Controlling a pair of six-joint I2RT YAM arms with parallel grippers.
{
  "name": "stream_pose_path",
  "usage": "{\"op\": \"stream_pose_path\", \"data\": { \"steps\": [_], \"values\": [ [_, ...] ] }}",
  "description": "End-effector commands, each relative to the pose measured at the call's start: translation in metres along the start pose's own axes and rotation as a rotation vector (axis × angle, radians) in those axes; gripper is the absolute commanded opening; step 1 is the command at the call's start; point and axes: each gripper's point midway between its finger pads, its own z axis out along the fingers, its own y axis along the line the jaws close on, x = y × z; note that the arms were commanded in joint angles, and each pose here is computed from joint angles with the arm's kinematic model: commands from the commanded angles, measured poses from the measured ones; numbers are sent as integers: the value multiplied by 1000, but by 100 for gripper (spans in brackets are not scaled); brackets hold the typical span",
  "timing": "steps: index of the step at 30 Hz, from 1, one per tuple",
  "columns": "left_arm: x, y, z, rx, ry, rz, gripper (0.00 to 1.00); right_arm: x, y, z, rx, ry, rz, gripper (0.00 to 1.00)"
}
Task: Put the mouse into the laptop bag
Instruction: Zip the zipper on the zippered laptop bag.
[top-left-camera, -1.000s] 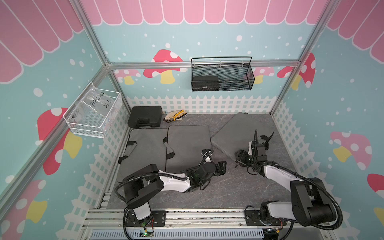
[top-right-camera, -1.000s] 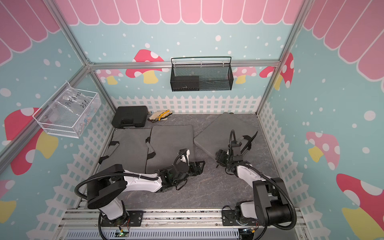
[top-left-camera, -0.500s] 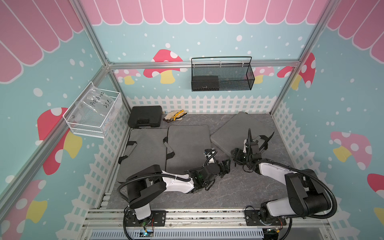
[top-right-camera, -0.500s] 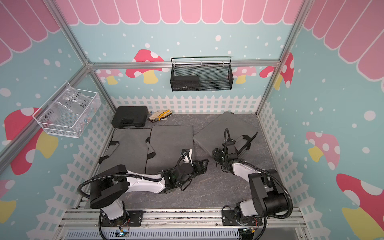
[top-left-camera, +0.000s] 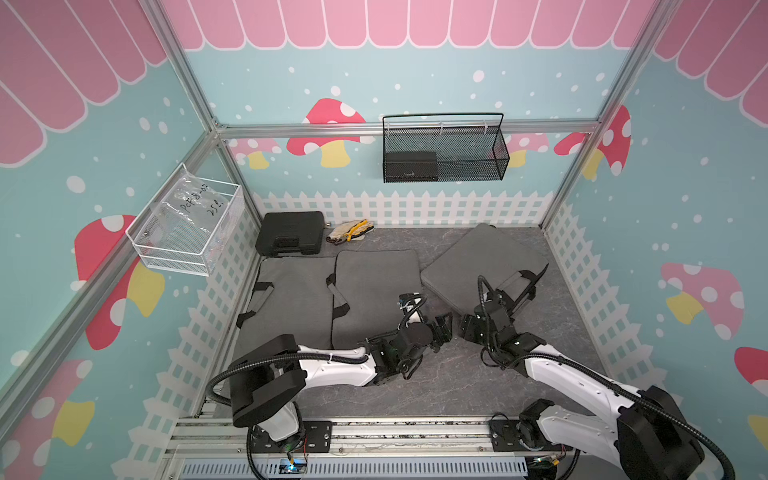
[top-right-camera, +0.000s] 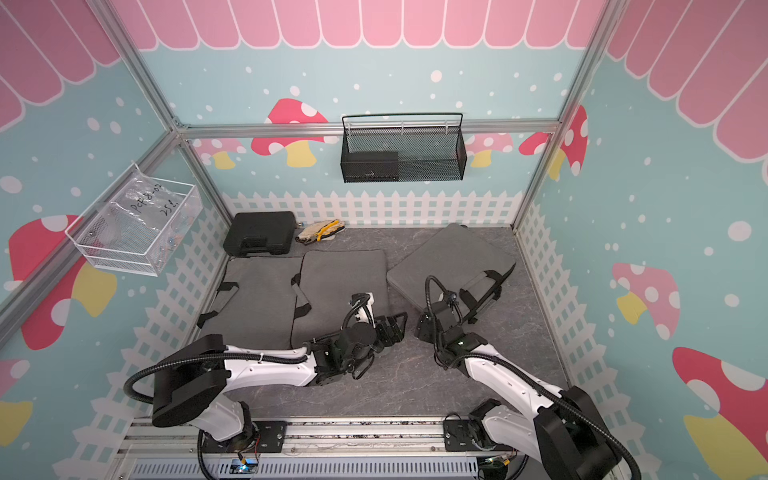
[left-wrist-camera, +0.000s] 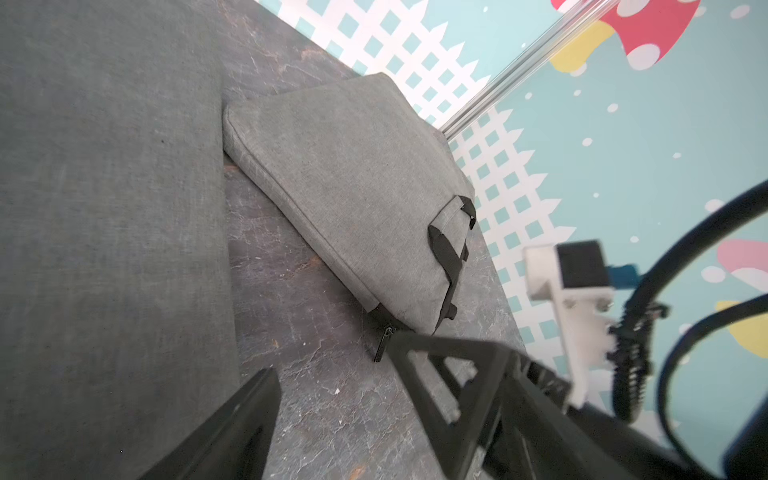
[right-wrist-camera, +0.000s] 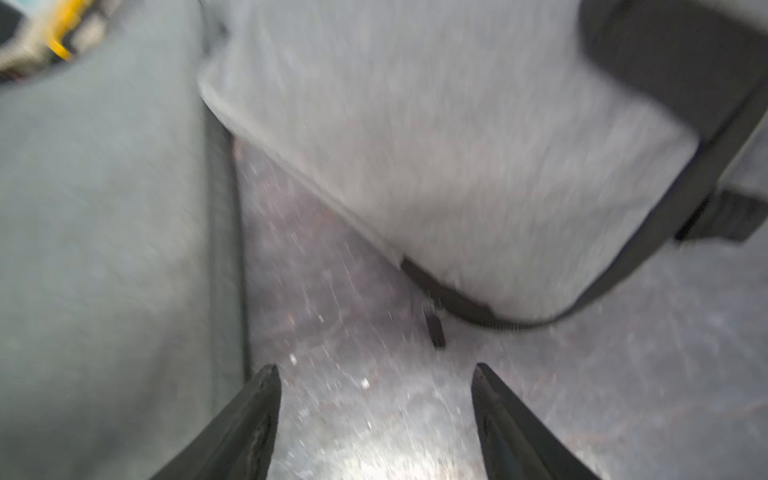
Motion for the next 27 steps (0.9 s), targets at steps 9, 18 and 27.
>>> {"op": "stream_pose_path", "data": {
  "steps": [9, 18, 27],
  "values": [
    [-13, 38, -21, -75, -39, -38, 86, 20, -27, 27, 247, 17, -4, 64],
    [-15, 49, -20, -86, -32, -65, 87, 24, -29, 51, 330, 54, -39, 53],
    [-11, 58, -13, -86, -10, -95, 87, 25, -29, 54, 340, 59, -52, 24]
  ]
}}
